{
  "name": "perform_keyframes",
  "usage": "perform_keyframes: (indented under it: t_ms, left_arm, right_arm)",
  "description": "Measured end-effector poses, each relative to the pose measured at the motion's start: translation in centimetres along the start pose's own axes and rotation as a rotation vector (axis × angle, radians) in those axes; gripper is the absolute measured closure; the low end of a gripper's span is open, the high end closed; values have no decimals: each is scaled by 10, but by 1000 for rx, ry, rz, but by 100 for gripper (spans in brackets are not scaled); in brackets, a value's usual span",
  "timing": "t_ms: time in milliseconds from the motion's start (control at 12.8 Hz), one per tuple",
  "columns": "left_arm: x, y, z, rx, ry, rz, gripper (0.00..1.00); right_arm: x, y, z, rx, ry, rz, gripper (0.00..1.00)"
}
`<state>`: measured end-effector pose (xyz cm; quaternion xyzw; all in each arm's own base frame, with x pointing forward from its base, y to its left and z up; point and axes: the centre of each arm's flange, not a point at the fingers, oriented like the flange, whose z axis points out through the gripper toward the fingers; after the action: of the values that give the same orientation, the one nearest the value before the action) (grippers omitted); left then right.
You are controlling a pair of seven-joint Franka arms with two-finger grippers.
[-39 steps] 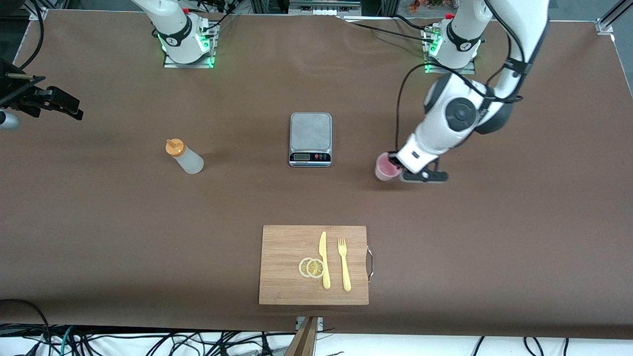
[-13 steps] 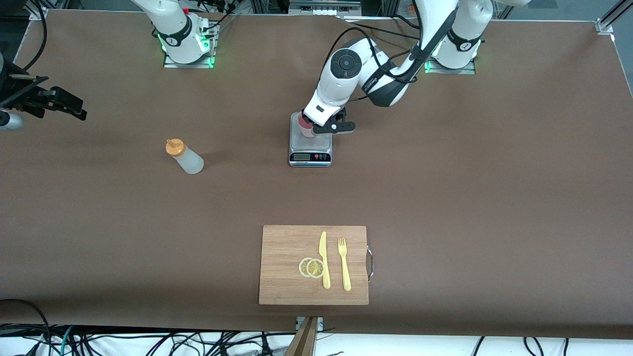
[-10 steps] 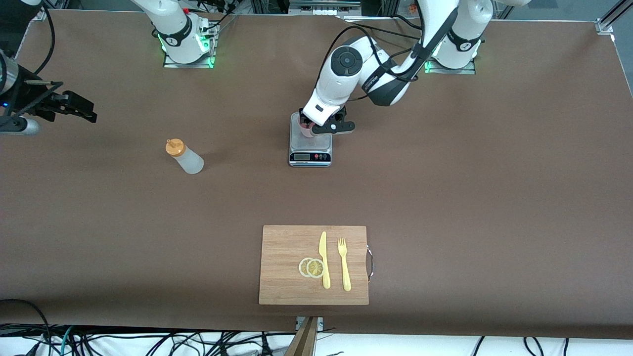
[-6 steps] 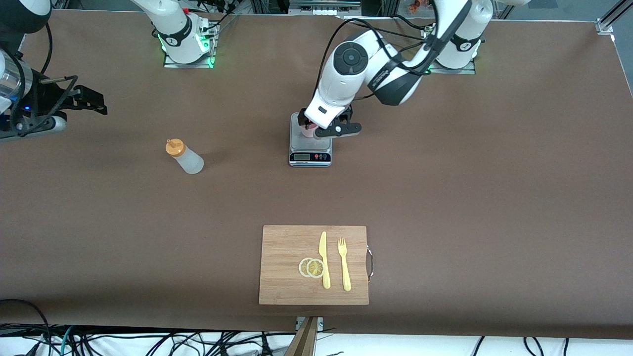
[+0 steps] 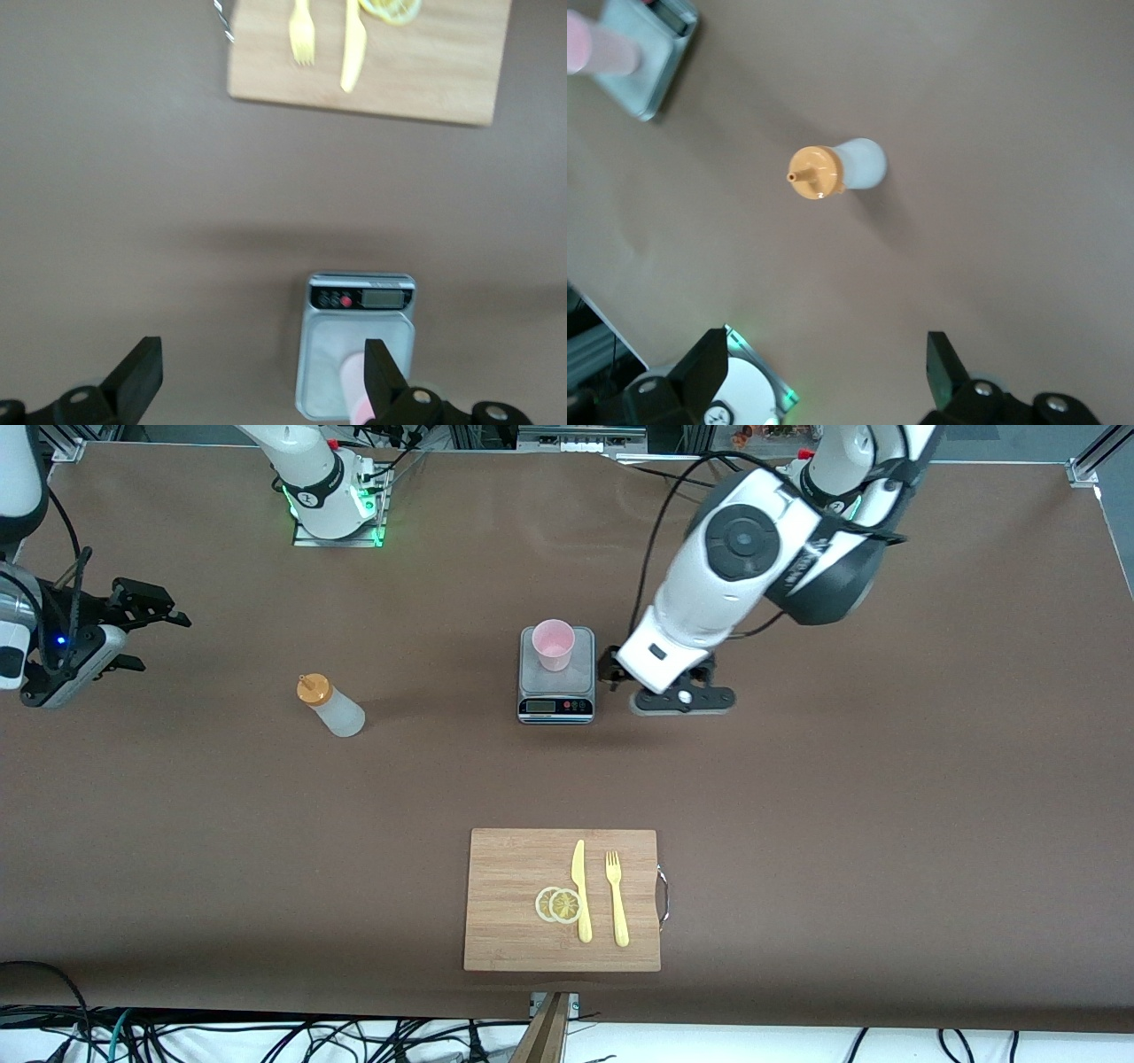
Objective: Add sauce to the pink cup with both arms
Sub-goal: 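Withdraw the left gripper while the right gripper reaches toward the bottle, then grasp the white sauce bottle with the right gripper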
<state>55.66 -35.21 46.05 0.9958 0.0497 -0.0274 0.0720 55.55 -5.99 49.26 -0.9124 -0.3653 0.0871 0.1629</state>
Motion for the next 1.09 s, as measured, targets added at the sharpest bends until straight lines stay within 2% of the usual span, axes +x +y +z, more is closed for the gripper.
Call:
perform_keyframes:
  t_ms: [313, 469, 782, 1094]
  left_arm:
    - [53, -118, -65, 23, 38, -17, 0]
    - [67, -182, -92, 52, 21, 4, 0]
    - [71, -263, -143, 93, 17, -6, 0]
    - [61, -313, -171, 96, -6, 75, 0]
  right_arm:
    - [-8, 42, 47, 100, 112, -279, 1]
    - [-15, 63, 78, 141, 182, -385, 1]
    - [-28, 108, 150, 243, 360, -573, 1]
    - [-26, 132, 227, 327, 544, -783, 1]
